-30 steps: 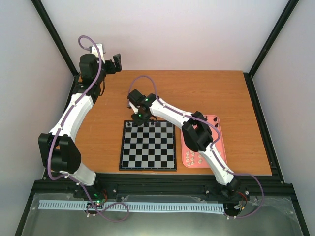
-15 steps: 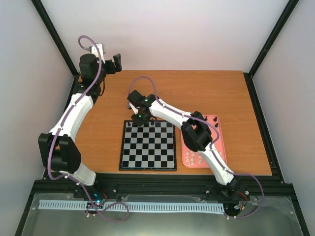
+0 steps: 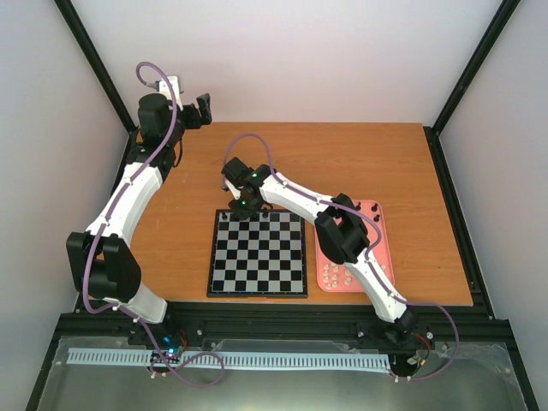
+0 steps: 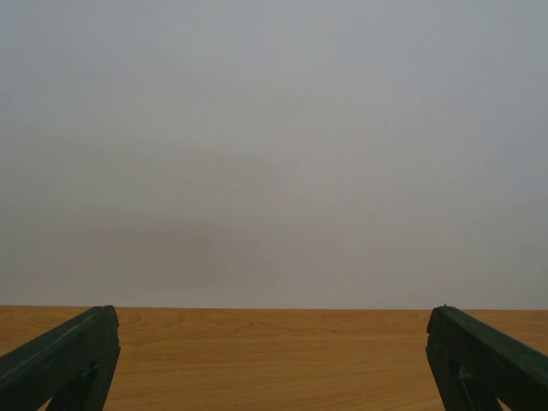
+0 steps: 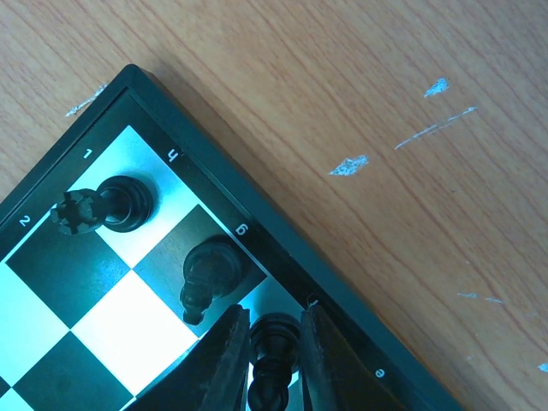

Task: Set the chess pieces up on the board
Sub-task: Place the chess piece on the chessboard.

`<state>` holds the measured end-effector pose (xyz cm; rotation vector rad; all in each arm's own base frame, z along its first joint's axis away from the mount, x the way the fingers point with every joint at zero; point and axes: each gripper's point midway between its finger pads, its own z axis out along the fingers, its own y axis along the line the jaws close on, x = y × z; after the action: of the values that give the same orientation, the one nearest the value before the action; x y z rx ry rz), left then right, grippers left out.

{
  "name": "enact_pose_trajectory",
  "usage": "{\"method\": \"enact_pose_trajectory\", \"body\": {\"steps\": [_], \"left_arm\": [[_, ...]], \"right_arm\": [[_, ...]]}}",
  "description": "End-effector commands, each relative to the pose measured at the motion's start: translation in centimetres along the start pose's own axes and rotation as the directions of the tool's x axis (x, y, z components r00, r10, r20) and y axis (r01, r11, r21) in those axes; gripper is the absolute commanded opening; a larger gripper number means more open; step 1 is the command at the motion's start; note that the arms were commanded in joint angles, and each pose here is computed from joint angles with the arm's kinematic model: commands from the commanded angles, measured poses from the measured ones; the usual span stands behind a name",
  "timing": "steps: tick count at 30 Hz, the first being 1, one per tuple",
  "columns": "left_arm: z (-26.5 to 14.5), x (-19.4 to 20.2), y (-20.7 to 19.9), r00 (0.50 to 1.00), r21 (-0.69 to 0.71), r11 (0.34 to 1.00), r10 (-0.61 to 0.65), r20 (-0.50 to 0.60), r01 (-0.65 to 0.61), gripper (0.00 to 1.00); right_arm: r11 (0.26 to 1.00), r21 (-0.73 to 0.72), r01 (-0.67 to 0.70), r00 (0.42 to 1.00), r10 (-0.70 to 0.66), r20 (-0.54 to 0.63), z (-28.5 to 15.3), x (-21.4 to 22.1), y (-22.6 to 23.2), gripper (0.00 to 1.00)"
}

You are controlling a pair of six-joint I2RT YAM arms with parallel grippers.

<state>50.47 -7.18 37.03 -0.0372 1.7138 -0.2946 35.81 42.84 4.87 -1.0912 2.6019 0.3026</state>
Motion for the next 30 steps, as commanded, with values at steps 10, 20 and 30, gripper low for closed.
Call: {"method": "enact_pose_trajectory", "body": {"steps": [10, 20, 30], "left_arm": [[0.0, -1.4, -0.2, 0.999, 0.001, 1.0, 0.007, 0.035, -0.007, 1.0], [0.2, -1.2, -0.2, 1.0, 0.001, 1.0, 0.006, 0.029, -0.006, 1.0], [0.1, -1.3, -0.2, 1.0, 0.002, 1.0, 0.006, 0.03, -0.006, 1.0]], "right_arm": [[1.0, 0.011, 0.007, 0.998, -0.008, 0.062, -2.6, -1.4, 0.0, 0.22], [1.0, 0.013, 0.01, 0.997, -0.011, 0.078, -3.7, -1.7, 0.1, 0.22], [0.997, 0.078, 0.001, 0.992, -0.011, 0.127, -6.6, -2.3, -0.8, 0.24]]}}
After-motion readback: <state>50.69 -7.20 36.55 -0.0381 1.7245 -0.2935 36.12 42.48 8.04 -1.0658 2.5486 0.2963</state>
